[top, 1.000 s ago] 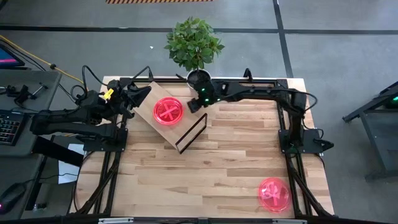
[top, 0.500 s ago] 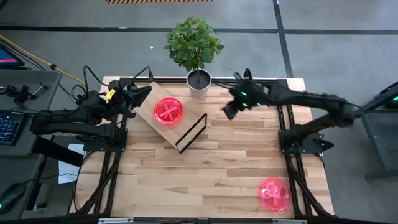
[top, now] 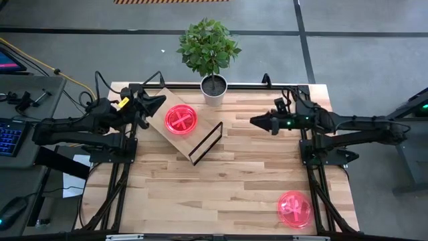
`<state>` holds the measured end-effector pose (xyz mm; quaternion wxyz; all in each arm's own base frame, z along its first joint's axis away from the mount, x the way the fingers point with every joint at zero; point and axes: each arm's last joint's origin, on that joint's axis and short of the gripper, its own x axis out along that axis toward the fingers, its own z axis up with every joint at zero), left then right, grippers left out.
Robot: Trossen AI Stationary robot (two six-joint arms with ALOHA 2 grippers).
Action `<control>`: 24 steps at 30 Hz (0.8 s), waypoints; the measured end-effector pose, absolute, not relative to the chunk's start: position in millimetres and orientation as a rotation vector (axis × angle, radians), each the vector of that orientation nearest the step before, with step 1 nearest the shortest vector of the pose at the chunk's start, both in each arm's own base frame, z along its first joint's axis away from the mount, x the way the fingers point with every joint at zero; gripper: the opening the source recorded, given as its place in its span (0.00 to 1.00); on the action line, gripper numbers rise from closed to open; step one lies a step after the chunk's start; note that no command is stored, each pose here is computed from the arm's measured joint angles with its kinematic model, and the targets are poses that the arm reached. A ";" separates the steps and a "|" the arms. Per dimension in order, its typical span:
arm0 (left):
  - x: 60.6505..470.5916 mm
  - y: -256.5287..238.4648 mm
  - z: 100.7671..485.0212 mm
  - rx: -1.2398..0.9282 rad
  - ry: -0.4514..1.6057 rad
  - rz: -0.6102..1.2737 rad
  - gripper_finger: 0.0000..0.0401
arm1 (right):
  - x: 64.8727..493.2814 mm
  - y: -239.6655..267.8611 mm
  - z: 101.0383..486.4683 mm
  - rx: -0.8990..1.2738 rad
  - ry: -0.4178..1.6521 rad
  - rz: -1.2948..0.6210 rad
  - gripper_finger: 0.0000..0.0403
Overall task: Place and stack plates onto a shelf
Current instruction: Stack the pink plate on top of the pink plate on the shelf
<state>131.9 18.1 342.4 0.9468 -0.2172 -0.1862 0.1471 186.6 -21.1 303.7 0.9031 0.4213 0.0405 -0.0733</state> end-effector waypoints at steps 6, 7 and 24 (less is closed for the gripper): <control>133.7 17.9 336.2 -0.435 -0.311 0.309 0.06 | 185.2 -3.2 311.1 1.052 0.309 0.087 0.40; 133.9 18.0 335.5 -0.435 -0.305 0.313 0.06 | 183.5 3.6 307.6 1.091 0.393 0.109 0.40; 141.8 18.6 329.5 -0.430 -0.251 0.327 0.06 | 114.2 153.7 226.6 1.144 1.497 -0.277 0.40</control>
